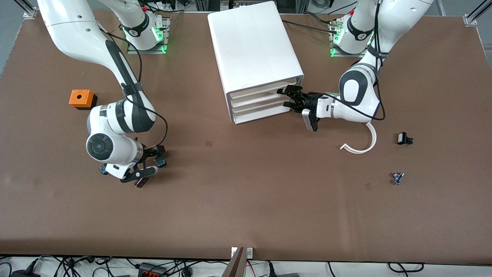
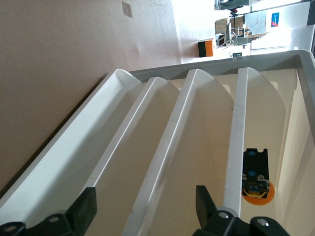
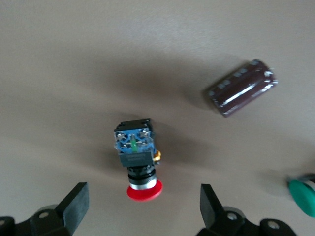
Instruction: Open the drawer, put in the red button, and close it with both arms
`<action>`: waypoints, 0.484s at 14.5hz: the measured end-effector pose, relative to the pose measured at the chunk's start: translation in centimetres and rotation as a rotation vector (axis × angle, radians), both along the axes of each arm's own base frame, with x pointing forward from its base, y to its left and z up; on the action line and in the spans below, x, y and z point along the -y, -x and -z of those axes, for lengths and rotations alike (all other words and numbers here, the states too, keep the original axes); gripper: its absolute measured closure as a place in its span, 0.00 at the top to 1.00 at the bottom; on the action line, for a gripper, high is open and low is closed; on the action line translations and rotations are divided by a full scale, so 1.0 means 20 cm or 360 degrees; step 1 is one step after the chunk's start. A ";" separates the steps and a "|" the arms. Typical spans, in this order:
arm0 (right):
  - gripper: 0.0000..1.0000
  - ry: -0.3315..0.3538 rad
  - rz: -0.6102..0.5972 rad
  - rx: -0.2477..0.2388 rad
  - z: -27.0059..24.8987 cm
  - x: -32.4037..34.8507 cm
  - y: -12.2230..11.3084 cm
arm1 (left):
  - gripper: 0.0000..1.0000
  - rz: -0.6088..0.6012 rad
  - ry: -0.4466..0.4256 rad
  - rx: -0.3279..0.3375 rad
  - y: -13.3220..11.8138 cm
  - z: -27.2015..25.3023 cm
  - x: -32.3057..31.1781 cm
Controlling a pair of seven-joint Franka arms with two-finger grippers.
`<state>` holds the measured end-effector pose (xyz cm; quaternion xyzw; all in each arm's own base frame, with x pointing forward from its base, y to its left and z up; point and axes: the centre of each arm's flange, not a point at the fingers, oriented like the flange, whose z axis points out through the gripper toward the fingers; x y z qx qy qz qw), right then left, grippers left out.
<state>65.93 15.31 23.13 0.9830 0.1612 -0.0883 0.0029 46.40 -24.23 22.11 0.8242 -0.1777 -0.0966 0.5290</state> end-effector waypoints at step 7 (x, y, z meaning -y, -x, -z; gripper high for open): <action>1.00 -0.0021 -0.0180 -0.0025 0.12 -0.11 0.03 | 0.38 0.0032 0.0028 -0.0010 0.04 0.10 0.02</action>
